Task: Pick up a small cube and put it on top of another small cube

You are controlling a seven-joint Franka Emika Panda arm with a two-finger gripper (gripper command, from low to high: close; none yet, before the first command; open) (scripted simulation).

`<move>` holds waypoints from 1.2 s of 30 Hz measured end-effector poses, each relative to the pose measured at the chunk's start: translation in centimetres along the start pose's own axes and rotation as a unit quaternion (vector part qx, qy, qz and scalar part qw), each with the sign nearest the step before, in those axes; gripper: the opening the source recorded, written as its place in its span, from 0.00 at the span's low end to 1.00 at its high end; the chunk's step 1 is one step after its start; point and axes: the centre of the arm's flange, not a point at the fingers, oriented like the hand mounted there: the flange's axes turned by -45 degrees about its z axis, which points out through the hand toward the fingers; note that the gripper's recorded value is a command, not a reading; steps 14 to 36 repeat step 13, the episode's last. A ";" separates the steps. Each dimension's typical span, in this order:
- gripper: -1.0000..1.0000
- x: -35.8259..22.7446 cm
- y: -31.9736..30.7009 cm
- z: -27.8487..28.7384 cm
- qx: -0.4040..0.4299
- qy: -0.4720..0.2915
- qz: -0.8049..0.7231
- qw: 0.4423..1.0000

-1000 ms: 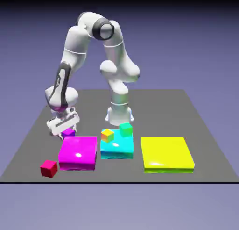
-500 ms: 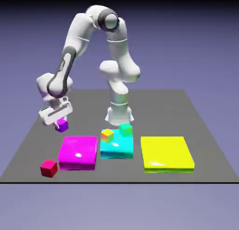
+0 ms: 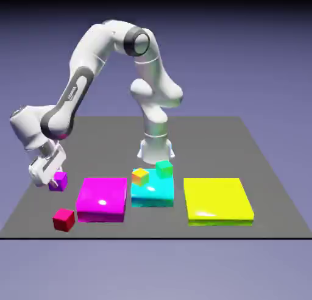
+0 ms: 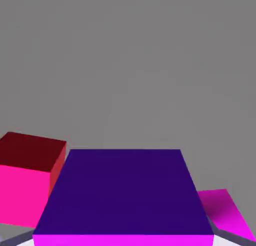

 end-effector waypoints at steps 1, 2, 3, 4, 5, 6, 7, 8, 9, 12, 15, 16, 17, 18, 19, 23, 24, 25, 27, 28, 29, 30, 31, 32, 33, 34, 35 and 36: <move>0.00 -0.2 -1.2 -0.1 -0.005 -0.001 -0.013 1.000; 0.00 -0.5 -2.5 -0.2 -0.010 -0.002 -0.026 1.000; 0.00 -0.7 -3.7 -0.3 -0.015 -0.003 -0.038 0.999; 0.00 -1.0 -4.9 -0.4 -0.019 -0.004 -0.051 0.999; 0.00 -1.3 -6.0 -0.5 -0.024 -0.005 -0.063 0.998; 0.00 -1.4 -6.4 -0.5 -0.025 -0.005 -0.066 0.997; 0.00 -1.4 -6.4 -0.5 -0.025 -0.005 -0.066 0.997; 0.00 -1.2 -6.4 1.6 -0.025 -0.006 -0.067 0.997; 0.00 -1.0 -6.3 3.8 -0.025 -0.006 -0.067 0.997; 1.00 -0.8 -6.1 6.4 -0.026 -0.005 -0.066 0.997; 1.00 -0.8 -6.1 6.4 -0.026 -0.005 -0.066 0.997; 1.00 -0.8 -6.1 6.4 -0.026 -0.005 -0.066 0.997; 1.00 -0.8 -6.1 6.4 -0.026 -0.005 -0.066 0.997; 1.00 -0.8 -6.1 6.4 -0.026 -0.005 -0.066 0.997; 1.00 -0.8 -6.1 6.4 -0.026 -0.005 -0.066 0.997; 1.00 -0.8 -6.1 6.4 -0.026 -0.005 -0.066 0.997; 1.00 -0.8 -6.1 6.4 -0.026 -0.005 -0.066 0.997; 1.00 -0.8 -6.1 6.4 -0.026 -0.005 -0.066 0.997; 1.00 -0.8 -6.1 6.4 -0.026 -0.005 -0.066 0.997; 1.00 -0.8 -6.1 6.4 -0.026 -0.005 -0.066 0.997; 1.00 -0.8 -6.1 6.4 -0.026 -0.005 -0.066 0.997; 1.00 -0.8 -6.1 6.4 -0.026 -0.005 -0.066 0.997; 1.00 -0.8 -6.1 6.4 -0.026 -0.005 -0.066 0.997; 1.00 -0.8 -6.1 6.4 -0.026 -0.005 -0.066 0.997; 1.00 -0.8 -6.1 6.4 -0.026 -0.005 -0.066 0.997; 1.00 -0.8 -6.1 6.4 -0.026 -0.005 -0.066 0.997; 1.00 -0.8 -6.1 6.4 -0.026 -0.005 -0.066 0.997; 1.00 -0.8 -6.1 6.4 -0.026 -0.005 -0.066 0.997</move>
